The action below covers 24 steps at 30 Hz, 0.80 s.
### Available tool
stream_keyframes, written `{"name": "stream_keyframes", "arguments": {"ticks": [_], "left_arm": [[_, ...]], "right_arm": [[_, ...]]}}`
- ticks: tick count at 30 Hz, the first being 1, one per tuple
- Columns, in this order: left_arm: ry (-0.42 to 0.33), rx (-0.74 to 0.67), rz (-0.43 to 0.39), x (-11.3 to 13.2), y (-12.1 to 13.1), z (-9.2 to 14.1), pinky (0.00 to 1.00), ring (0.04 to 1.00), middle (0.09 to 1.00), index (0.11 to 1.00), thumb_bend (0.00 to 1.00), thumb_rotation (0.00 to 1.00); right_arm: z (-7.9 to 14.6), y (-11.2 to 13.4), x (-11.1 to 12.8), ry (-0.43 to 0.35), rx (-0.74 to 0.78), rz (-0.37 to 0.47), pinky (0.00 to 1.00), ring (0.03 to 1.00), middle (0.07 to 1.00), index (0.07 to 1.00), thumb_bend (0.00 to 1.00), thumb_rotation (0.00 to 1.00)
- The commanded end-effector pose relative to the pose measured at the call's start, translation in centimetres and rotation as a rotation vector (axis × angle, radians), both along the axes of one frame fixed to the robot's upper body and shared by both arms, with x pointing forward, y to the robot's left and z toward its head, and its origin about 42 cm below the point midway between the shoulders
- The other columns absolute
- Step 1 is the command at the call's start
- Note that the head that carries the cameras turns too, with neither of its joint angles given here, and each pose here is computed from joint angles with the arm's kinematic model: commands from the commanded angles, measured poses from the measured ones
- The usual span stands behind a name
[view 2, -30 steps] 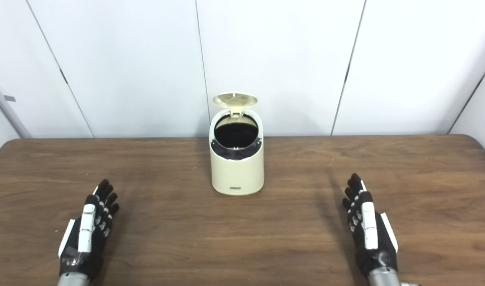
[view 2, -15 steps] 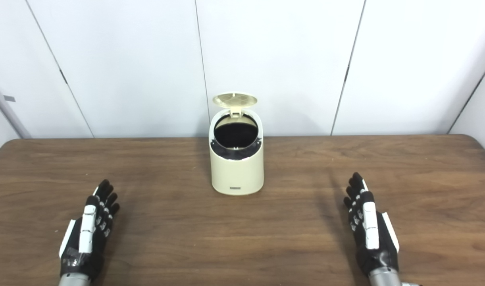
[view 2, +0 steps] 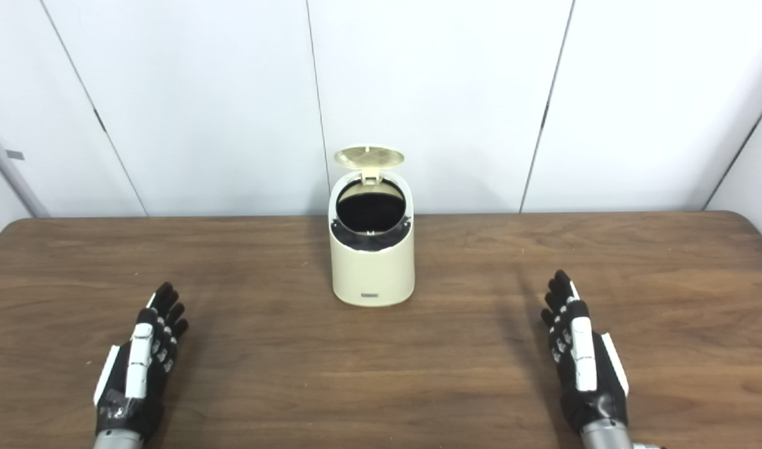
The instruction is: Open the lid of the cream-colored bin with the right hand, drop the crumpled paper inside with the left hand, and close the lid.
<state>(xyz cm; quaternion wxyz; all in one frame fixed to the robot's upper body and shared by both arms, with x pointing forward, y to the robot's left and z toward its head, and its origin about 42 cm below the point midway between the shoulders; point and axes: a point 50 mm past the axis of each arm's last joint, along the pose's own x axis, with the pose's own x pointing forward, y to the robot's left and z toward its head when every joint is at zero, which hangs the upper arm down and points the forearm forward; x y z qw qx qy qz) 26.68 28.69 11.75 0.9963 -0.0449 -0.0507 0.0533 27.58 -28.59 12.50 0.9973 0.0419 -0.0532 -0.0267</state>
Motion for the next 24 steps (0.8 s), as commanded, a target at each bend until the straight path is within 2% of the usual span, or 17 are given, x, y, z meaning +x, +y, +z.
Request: {"name": "stream_keyframes", "arguments": {"ticks": [1,10,13,24], "left_arm": [[-0.044,0.015,-0.009,0.2,0.0,0.7,1.0,1.0,1.0,0.998,0.54,0.91],[-0.04,0.023,-0.017,0.1,-0.2,0.4,1.0,1.0,1.0,1.0,0.51,0.94],[-0.042,0.027,-0.021,0.1,-0.1,0.2,1.0,1.0,1.0,1.0,0.51,0.94],[-0.024,0.047,-0.024,0.0,-0.4,-0.6,1.0,1.0,1.0,1.0,0.48,0.97]], "right_arm": [[1.2,-0.2,0.3,-0.067,-0.02,0.009,1.0,1.0,0.988,0.971,0.56,1.0],[1.7,0.0,0.7,-0.075,-0.031,0.019,1.0,0.997,0.984,0.968,0.56,1.0],[2.4,0.1,1.4,-0.094,-0.046,0.025,1.0,0.996,0.981,0.963,0.61,1.0],[6.3,1.3,5.2,-0.181,-0.222,0.055,0.99,0.956,0.949,0.931,0.59,1.0]]}}
